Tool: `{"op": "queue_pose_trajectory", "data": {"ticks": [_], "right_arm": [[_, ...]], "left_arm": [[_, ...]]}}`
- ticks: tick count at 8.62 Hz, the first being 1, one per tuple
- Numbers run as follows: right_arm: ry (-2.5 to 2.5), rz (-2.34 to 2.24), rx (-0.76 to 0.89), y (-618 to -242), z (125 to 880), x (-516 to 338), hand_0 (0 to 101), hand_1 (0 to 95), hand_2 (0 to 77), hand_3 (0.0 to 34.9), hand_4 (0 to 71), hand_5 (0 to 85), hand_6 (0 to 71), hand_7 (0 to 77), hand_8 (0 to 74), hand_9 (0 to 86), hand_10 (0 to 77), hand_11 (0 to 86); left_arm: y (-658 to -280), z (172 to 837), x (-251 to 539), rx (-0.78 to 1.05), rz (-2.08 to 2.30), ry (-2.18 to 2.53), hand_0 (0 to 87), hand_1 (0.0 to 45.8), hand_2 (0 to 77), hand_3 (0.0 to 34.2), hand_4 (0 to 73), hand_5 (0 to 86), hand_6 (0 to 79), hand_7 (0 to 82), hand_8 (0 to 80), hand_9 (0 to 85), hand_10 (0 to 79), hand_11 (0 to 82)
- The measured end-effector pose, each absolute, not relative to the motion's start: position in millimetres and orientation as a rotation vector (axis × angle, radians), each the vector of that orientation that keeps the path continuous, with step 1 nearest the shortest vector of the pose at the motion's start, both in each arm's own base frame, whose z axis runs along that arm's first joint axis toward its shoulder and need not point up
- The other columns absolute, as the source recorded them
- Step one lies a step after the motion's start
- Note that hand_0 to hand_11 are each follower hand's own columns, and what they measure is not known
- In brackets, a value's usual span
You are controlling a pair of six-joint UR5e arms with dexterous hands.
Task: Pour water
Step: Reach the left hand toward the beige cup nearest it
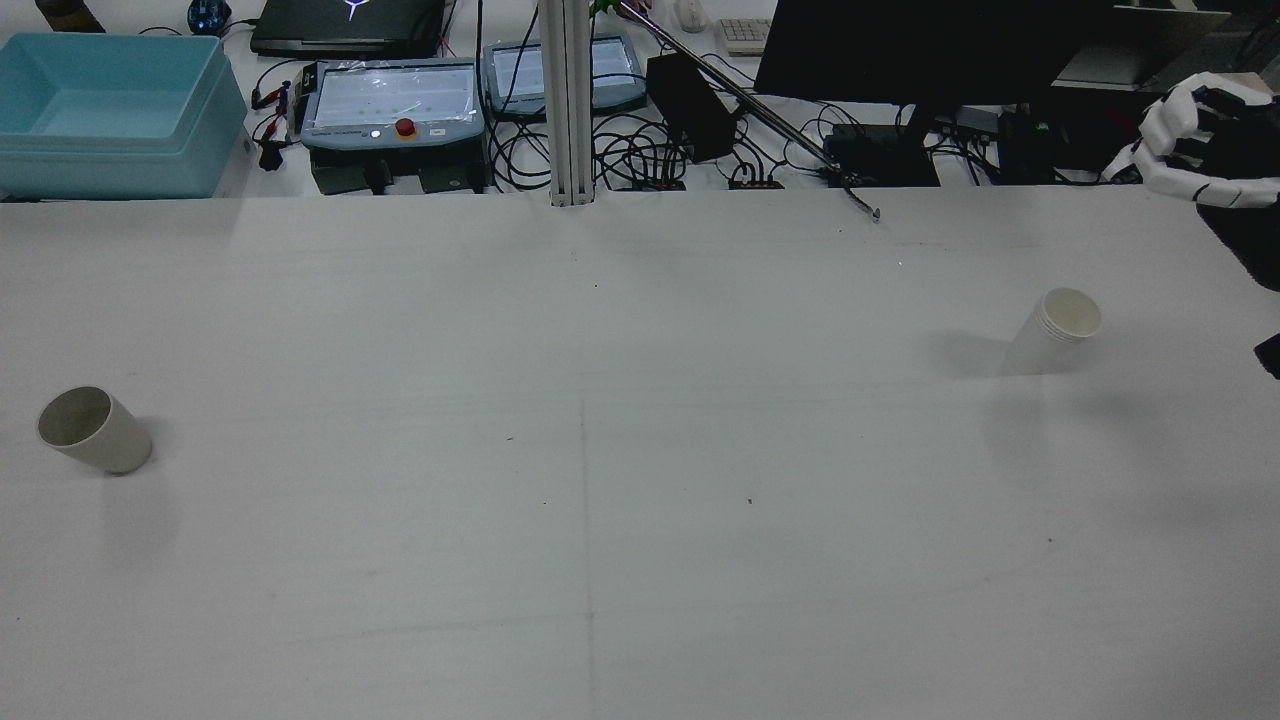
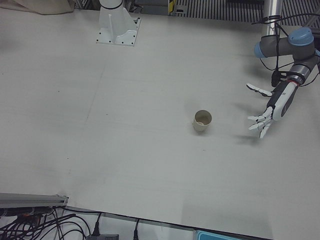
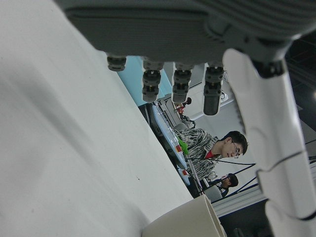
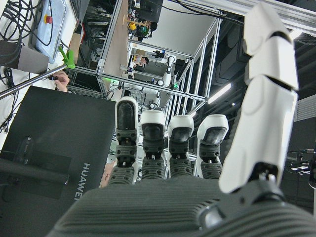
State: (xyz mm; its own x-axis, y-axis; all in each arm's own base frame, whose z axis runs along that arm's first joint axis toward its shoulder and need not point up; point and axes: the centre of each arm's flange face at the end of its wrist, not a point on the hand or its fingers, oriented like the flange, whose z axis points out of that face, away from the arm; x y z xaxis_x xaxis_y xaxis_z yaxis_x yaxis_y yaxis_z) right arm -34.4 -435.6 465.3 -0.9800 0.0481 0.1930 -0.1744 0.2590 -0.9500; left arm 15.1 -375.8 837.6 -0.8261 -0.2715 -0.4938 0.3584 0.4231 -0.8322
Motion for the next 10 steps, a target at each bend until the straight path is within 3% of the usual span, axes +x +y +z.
{"op": "queue_pose_trajectory", "data": {"ticks": [2,3,4,5,7,8,10], "right_arm": [[-2.333,1.8,0.119,-435,466,-38,55,16.9,16.9,0.0,16.9,69.8,41.5,70.4,46.9,67.1,30.0,44.7],[-2.329,1.8,0.118,-435,467,-39,55,16.9,16.9,0.0,15.3,69.8,41.5,70.4,46.9,67.1,30.0,44.7],[-2.327,1.799,0.117,-436,467,-40,55,16.9,16.9,0.0,14.7,69.8,39.8,70.4,45.8,66.0,30.0,44.7],[-2.325,1.8,0.117,-437,468,-41,55,16.9,16.9,0.0,14.7,69.8,39.8,70.4,45.8,66.0,30.0,44.7],[-2.325,1.801,0.118,-438,468,-42,55,16.9,16.9,0.0,15.8,69.8,39.8,70.4,45.8,66.0,30.0,44.7],[-2.323,1.802,0.117,-438,469,-42,55,16.9,16.9,0.0,15.8,69.8,40.4,70.4,45.8,66.0,31.1,44.7],[-2.32,1.808,0.114,-436,471,-41,55,16.9,16.9,0.0,15.8,69.8,40.4,70.4,45.8,66.0,31.1,44.7]], "left_arm": [[-407,825,41,0.076,-1.441,2.073,54.2,11.4,0.5,12.1,9.3,32.7,9.8,16.9,16.4,10.9,1.1,3.8],[-419,819,50,0.089,-1.445,2.065,57.7,15.8,0.5,12.2,9.3,33.3,12.0,19.6,16.4,12.0,1.1,3.8],[-426,815,56,0.11,-1.448,2.066,57.8,17.5,0.5,9.1,6.5,32.2,10.9,18.0,12.0,11.4,1.1,3.8],[-430,813,61,0.134,-1.458,2.075,58.5,19.1,0.5,9.1,9.3,31.6,10.9,18.0,13.6,11.4,1.1,4.9],[-432,810,81,0.156,-1.482,2.102,59.6,20.2,0.5,9.3,6.5,30.5,7.1,15.3,12.5,10.9,1.1,4.9],[-429,809,101,0.146,-1.493,2.118,59.7,21.8,8.2,9.2,6.5,30.5,6.5,15.3,12.5,10.9,1.1,4.9],[-424,810,122,0.109,-1.531,2.134,58.9,19.1,3.8,9.3,7.6,30.5,6.5,15.3,12.5,10.4,1.1,4.9]]}}
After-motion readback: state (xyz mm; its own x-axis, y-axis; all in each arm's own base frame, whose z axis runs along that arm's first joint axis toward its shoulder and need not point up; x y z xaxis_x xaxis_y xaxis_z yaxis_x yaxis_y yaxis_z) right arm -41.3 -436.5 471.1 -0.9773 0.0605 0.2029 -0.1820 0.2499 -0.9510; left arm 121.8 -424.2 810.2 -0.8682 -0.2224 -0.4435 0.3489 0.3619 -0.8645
